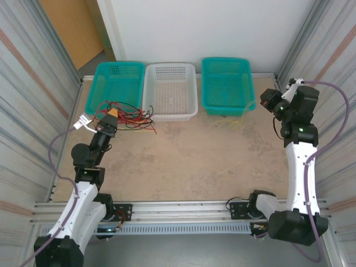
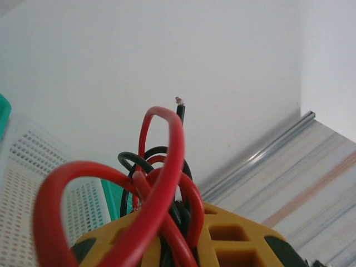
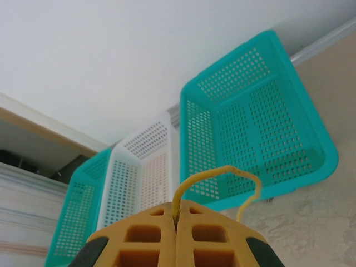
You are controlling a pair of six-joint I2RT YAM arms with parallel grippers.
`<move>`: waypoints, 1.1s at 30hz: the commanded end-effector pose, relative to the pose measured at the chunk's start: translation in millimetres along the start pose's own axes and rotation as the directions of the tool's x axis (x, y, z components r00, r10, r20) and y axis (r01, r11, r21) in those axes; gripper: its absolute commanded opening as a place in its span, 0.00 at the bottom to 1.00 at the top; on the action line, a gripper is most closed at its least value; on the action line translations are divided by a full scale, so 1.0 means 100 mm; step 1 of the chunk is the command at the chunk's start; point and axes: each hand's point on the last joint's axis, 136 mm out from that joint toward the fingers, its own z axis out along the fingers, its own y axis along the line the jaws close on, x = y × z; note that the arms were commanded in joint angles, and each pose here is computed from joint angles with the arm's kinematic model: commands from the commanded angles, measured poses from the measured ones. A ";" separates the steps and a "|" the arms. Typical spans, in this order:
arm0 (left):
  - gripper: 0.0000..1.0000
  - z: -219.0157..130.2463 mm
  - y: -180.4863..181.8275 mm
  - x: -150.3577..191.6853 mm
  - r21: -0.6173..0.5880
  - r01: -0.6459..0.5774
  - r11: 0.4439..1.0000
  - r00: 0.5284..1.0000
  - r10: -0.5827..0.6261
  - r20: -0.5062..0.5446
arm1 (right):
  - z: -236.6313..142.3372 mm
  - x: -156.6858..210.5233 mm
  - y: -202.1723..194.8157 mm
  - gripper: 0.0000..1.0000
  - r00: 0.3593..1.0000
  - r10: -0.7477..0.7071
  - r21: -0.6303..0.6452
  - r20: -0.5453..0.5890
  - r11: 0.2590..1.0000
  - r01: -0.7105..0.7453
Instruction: Untangle the cables
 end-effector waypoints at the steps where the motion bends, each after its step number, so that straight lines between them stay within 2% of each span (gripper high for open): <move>1: 0.00 -0.02 0.14 -0.05 -0.079 0.031 0.996 0.999 -0.029 0.031 | -0.28 -0.09 0.24 0.00 1.000 -0.002 -0.085 0.024 0.996 0.004; 2: 0.00 -0.01 0.20 -0.04 -0.108 0.037 0.993 0.999 -0.035 0.020 | -0.31 -0.07 0.27 0.00 1.000 -0.003 -0.097 0.019 0.995 0.005; 5: 0.00 0.10 0.34 0.22 -0.174 0.066 0.982 0.991 -0.085 -0.101 | -0.31 0.16 0.42 0.00 0.998 -0.023 -0.163 -0.063 0.987 0.013; 9: 0.00 0.16 0.41 1.00 -0.230 0.011 0.973 0.942 -0.087 -0.325 | -0.28 0.58 0.68 0.00 0.975 -0.148 -0.212 -0.166 0.971 0.112; 13: 0.02 0.07 0.51 1.79 -0.262 -0.049 0.964 0.877 -0.084 -0.473 | -0.31 0.83 0.94 0.00 0.945 -0.250 -0.288 -0.213 0.940 0.184; 14: 0.11 0.04 0.58 1.92 -0.280 -0.041 0.959 0.869 -0.104 -0.485 | -0.31 0.86 0.97 0.00 0.941 -0.257 -0.299 -0.221 0.936 0.185; 17: 0.53 -0.04 0.85 2.22 -0.350 -0.027 0.936 0.847 -0.164 -0.505 | -0.29 0.91 0.95 0.00 0.939 -0.256 -0.298 -0.232 0.937 0.181; 19: 0.67 -0.06 0.98 2.34 -0.381 -0.032 0.924 0.831 -0.187 -0.524 | -0.27 0.93 0.94 0.00 0.935 -0.256 -0.298 -0.244 0.938 0.179; 22: 0.87 0.01 0.89 2.35 -0.350 -0.030 0.936 0.816 -0.179 -0.550 | -0.25 0.93 0.95 0.00 0.932 -0.266 -0.304 -0.246 0.934 0.186; 24: 0.98 0.09 0.72 2.21 -0.324 -0.066 0.944 0.826 -0.131 -0.549 | -0.27 0.89 1.00 0.00 0.933 -0.276 -0.315 -0.232 0.928 0.196; 27: 0.99 0.16 0.48 1.88 -0.292 -0.143 0.946 0.843 -0.038 -0.537 | -0.28 0.78 1.09 0.00 0.936 -0.287 -0.338 -0.203 0.918 0.208; 30: 0.99 0.19 0.34 1.51 -0.300 -0.162 0.940 0.861 -0.013 -0.508 | -0.22 0.68 1.17 0.00 0.939 -0.291 -0.343 -0.185 0.914 0.216; 33: 0.99 0.20 0.24 1.23 -0.298 -0.206 0.932 0.844 0.015 -0.536 | -0.18 0.59 1.27 0.00 0.941 -0.294 -0.365 -0.166 0.905 0.218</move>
